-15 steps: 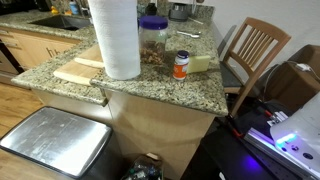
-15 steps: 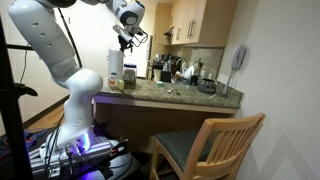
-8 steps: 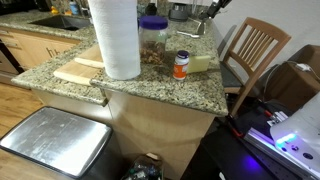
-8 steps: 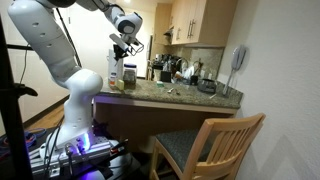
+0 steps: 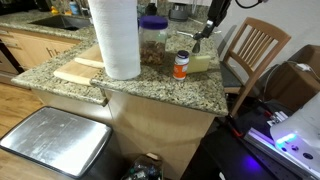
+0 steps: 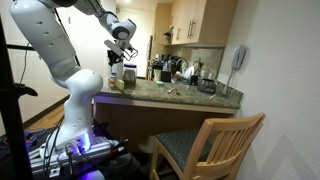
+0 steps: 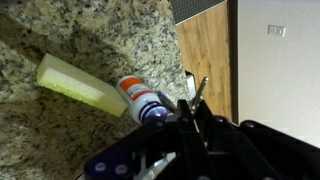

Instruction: Move the keys from the purple jar to the white bottle

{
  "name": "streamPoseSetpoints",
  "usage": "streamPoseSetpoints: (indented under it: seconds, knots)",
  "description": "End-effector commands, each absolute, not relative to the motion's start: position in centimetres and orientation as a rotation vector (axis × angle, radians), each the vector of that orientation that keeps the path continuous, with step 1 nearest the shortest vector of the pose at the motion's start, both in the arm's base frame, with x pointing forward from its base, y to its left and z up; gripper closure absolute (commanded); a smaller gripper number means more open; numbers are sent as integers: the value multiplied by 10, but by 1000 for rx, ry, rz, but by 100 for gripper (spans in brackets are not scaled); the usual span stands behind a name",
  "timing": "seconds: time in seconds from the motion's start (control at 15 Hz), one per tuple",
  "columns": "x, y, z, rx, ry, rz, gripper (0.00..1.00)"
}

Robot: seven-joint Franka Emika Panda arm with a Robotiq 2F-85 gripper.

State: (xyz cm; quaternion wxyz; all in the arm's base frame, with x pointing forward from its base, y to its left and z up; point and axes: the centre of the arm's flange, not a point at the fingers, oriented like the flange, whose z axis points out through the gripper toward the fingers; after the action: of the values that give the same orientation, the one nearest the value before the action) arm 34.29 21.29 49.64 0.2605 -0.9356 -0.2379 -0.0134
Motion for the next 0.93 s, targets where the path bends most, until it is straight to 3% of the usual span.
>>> streamPoseSetpoints:
  seconds: [0.0,0.87]
  knots:
    - [347,233,481,-2511,-686,-75,97]
    - [377,250,439,-2602,-668,-146,97]
